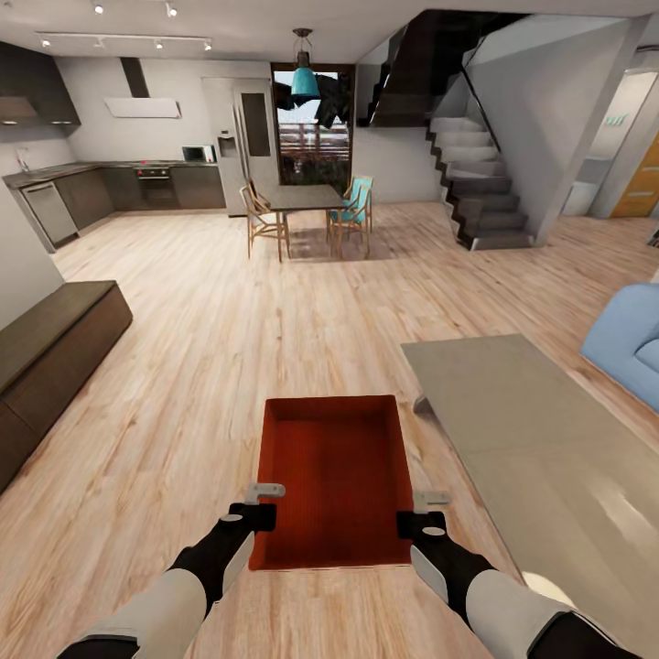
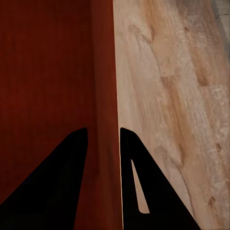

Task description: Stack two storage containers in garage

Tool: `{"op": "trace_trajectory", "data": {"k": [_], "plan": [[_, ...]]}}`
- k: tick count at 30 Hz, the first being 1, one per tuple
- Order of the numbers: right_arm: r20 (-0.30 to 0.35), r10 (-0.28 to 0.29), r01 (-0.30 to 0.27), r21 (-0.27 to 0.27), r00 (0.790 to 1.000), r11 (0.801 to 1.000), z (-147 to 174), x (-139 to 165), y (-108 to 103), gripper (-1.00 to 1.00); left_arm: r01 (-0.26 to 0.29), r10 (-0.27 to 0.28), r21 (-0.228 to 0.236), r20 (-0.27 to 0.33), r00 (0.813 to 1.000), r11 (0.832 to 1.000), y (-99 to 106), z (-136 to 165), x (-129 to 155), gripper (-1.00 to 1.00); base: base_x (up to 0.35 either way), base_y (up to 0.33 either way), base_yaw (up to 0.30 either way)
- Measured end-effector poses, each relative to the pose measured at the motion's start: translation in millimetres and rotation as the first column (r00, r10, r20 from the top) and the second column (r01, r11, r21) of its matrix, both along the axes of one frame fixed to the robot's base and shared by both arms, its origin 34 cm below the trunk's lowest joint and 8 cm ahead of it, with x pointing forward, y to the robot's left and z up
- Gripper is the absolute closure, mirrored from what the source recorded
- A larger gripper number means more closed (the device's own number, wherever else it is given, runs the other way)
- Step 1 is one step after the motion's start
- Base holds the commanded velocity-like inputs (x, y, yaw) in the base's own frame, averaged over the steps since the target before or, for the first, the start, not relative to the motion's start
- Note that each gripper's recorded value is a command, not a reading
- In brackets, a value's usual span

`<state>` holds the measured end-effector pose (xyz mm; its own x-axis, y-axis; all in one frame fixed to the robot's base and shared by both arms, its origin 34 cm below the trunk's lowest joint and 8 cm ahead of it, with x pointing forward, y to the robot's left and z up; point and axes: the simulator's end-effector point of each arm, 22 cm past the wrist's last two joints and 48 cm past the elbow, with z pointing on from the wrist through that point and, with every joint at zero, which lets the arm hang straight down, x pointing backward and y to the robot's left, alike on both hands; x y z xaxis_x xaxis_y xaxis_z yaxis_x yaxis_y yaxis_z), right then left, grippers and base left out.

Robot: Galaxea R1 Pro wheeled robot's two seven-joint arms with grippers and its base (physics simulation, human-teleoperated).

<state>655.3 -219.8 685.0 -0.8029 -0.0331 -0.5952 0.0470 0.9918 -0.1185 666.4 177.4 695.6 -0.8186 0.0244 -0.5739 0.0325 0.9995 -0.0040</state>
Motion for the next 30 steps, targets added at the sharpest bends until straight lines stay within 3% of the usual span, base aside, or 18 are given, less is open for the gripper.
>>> {"op": "trace_trajectory", "data": {"k": [15,24,30], "plan": [[0.0,0.001,-0.001,0.0,1.0,1.0,0.0,0.0,0.0,1.0,0.0,0.0,0.0,0.0,1.0,1.0,0.0,-0.1,-0.1,1.0,0.323,0.0,0.004],[-0.001,0.001,-0.001,0.0,1.0,1.0,0.0,0.1,0.2,1.0,0.0,0.0,0.0,-0.001,1.0,1.0,0.2,-0.2,-0.2,1.0,0.323,0.0,0.226],[-0.001,0.001,-0.001,0.0,1.0,1.0,0.0,0.0,0.1,1.0,0.0,0.0,0.0,-0.001,1.0,1.0,0.1,-0.2,-0.2,1.0,0.323,0.0,0.061]]}}
